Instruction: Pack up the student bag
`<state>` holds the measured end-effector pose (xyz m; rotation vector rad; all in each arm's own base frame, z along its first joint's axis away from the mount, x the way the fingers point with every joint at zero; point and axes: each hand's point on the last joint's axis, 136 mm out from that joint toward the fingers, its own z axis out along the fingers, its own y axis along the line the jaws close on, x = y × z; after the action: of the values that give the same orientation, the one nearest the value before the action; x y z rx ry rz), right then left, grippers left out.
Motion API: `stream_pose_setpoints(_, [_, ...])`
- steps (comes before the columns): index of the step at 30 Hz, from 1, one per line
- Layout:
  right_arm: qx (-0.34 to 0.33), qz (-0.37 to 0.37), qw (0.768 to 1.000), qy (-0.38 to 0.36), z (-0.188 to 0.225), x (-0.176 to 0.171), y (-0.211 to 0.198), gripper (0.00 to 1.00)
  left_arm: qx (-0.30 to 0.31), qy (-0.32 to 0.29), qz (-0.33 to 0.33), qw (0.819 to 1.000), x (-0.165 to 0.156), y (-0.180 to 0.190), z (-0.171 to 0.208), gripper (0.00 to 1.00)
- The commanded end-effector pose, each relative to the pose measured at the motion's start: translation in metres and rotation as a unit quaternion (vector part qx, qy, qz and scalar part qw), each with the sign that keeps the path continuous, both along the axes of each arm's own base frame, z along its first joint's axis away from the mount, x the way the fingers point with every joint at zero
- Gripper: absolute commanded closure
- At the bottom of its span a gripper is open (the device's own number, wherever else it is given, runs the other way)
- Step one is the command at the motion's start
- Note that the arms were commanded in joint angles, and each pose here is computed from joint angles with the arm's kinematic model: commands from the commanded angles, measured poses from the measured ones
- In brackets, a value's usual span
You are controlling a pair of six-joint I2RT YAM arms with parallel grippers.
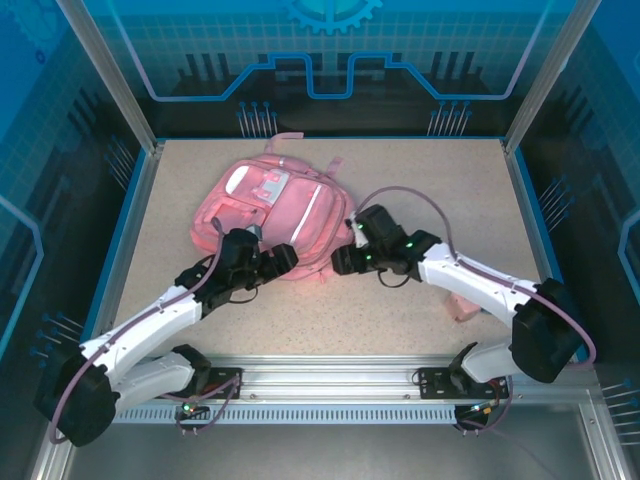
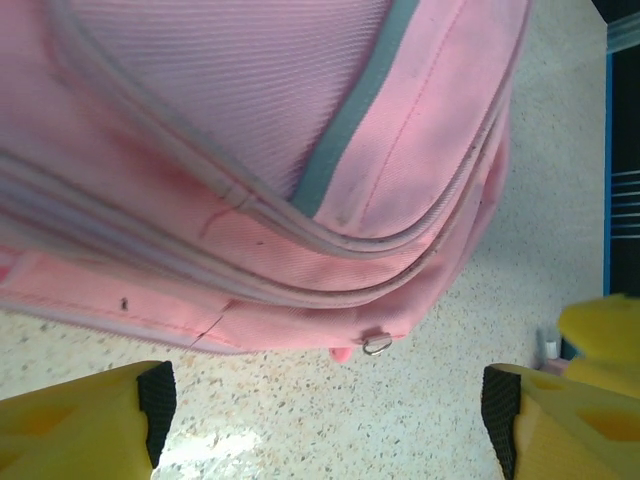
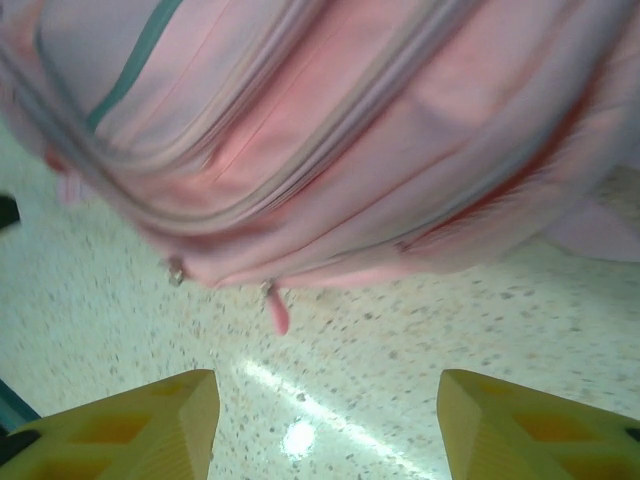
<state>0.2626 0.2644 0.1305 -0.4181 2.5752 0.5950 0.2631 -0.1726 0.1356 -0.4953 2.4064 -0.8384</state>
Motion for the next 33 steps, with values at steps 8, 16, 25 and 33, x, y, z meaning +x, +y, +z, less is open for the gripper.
stream_pose_setpoints(8, [-0.055, 0.055, 0.996, -0.032, -0.059, -0.007, 0.048, 0.46, 0.002, 0.046, 0.067, 0.997, -0.008, 0.021, -0.008, 0.16])
stream_pose_setpoints(16, [-0.052, 0.052, 0.997, -0.028, -0.08, 0.003, 0.065, 0.57, -0.01, 0.053, 0.081, 0.995, -0.009, 0.022, -0.013, 0.16])
stream_pose_setpoints(25, [-0.043, 0.035, 0.998, -0.037, -0.086, 0.013, 0.073, 0.68, -0.028, 0.075, 0.109, 0.991, -0.012, 0.024, -0.025, 0.19])
stream_pose_setpoints(33, [-0.052, 0.04, 0.996, -0.056, -0.078, 0.014, 0.073, 0.94, -0.075, 0.096, 0.129, 0.984, -0.016, 0.018, -0.042, 0.28])
